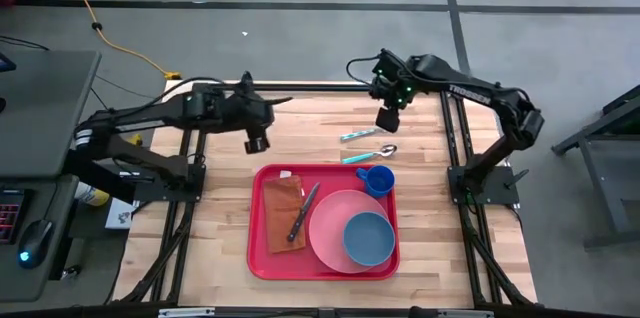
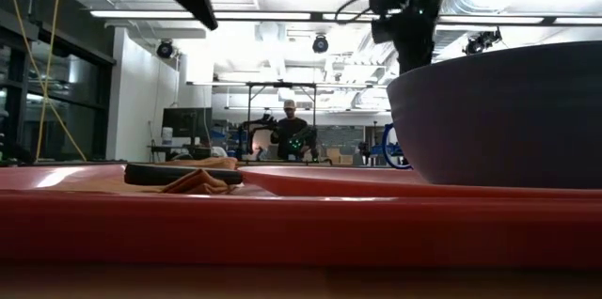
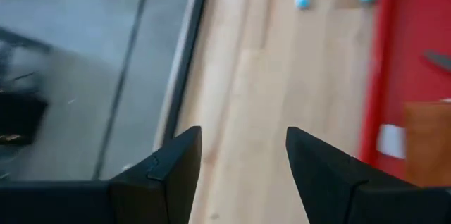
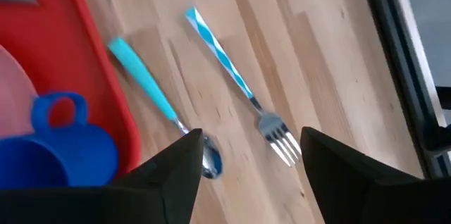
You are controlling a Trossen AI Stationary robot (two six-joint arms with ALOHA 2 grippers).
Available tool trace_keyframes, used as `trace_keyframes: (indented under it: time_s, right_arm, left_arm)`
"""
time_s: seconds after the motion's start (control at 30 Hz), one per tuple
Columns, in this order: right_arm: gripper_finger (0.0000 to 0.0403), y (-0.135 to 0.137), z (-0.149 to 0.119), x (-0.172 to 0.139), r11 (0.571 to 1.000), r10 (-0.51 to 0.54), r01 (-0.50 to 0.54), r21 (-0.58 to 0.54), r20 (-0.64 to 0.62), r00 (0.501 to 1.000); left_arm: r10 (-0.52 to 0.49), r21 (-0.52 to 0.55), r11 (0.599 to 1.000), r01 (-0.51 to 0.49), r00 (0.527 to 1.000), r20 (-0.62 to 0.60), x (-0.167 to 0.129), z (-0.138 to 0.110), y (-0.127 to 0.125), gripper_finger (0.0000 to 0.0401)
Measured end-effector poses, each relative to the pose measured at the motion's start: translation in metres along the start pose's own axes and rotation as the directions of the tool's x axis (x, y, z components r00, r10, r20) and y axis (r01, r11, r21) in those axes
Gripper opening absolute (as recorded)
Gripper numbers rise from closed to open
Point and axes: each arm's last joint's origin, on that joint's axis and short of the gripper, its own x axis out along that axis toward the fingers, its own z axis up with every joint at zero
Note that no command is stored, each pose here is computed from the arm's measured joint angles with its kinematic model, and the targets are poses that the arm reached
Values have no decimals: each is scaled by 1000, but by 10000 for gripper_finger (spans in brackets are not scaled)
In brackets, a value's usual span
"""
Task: Set up tray
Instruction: Put the blue fork on top of the orange napkin on the serving tray
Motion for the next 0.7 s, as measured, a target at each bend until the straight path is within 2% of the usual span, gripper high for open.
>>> trace_keyframes:
  time_s: [0.2, 0.43, 0.6, 0.7]
  right_arm:
    - [216, -5, 6, 31, 997, -10, 3, -75, -104, 995]
    - [209, -10, 11, 81, 991, 16, -49, -126, -254, 967]
    - [213, -8, 12, 103, 972, -65, -13, -236, -323, 944]
    - [214, -6, 15, 108, 955, -96, 1, -295, -307, 947]
  left_arm:
    - [-97, -58, 993, 105, 988, 123, -1, -20, -8, 237]
    - [-198, -27, 978, 206, 962, 186, -3, -20, -11, 237]
    - [-307, 40, 950, 309, 907, 288, -5, -13, -13, 237]
    - [-356, 84, 933, 349, 873, 332, -7, -9, -13, 237]
